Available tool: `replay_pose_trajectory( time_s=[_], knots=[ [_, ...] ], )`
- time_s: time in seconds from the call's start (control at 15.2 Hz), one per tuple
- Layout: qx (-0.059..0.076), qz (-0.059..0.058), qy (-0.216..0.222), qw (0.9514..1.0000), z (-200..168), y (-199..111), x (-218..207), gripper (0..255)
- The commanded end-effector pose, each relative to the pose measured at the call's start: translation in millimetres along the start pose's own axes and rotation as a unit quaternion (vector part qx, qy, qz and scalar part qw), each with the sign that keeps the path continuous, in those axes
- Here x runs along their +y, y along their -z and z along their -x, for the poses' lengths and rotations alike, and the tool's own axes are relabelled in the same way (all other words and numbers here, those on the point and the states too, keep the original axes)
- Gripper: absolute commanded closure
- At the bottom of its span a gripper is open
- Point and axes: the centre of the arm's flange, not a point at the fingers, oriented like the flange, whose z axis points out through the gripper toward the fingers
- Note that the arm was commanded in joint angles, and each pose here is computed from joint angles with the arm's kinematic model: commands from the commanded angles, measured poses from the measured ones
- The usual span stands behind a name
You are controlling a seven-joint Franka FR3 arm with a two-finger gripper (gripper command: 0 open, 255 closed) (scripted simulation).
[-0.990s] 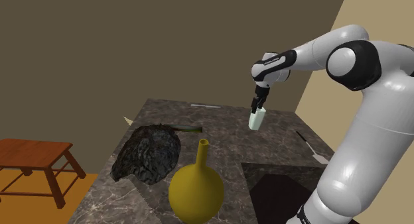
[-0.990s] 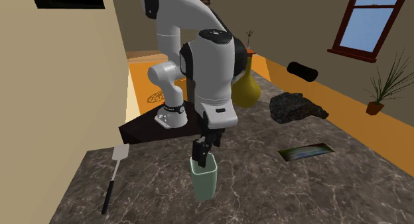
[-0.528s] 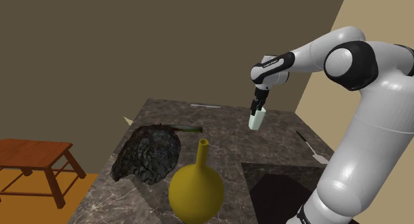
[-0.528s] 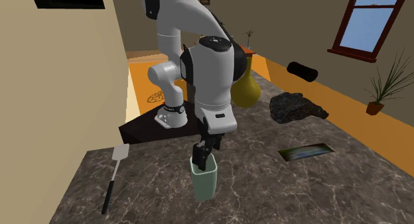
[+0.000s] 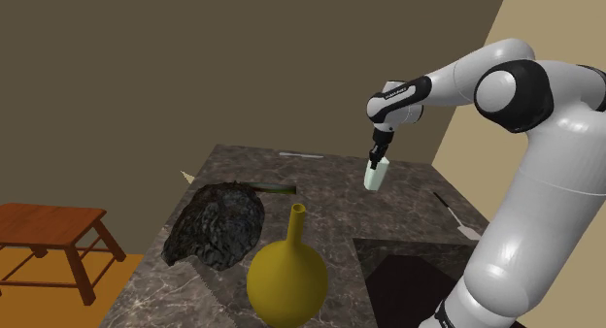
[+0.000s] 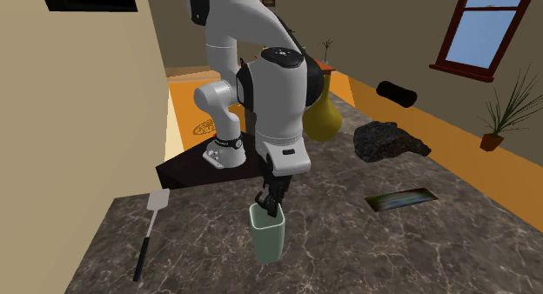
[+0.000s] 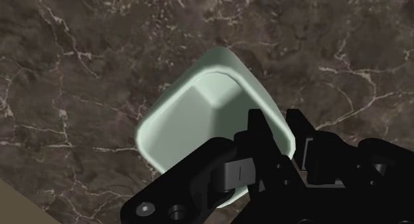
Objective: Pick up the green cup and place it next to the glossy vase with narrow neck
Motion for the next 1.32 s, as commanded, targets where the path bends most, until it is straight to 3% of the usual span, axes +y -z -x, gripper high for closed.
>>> replay_pose_trajectory(
  time_s=[0.0,0.2,1.25],
  knots=[
    [0.0,0.0,0.0,1.0,0,0,0,255],
    [0.0,0.0,0.0,1.0,0,0,0,255],
    [0.0,0.0,0.0,1.0,2,84,0,255]
  ],
)
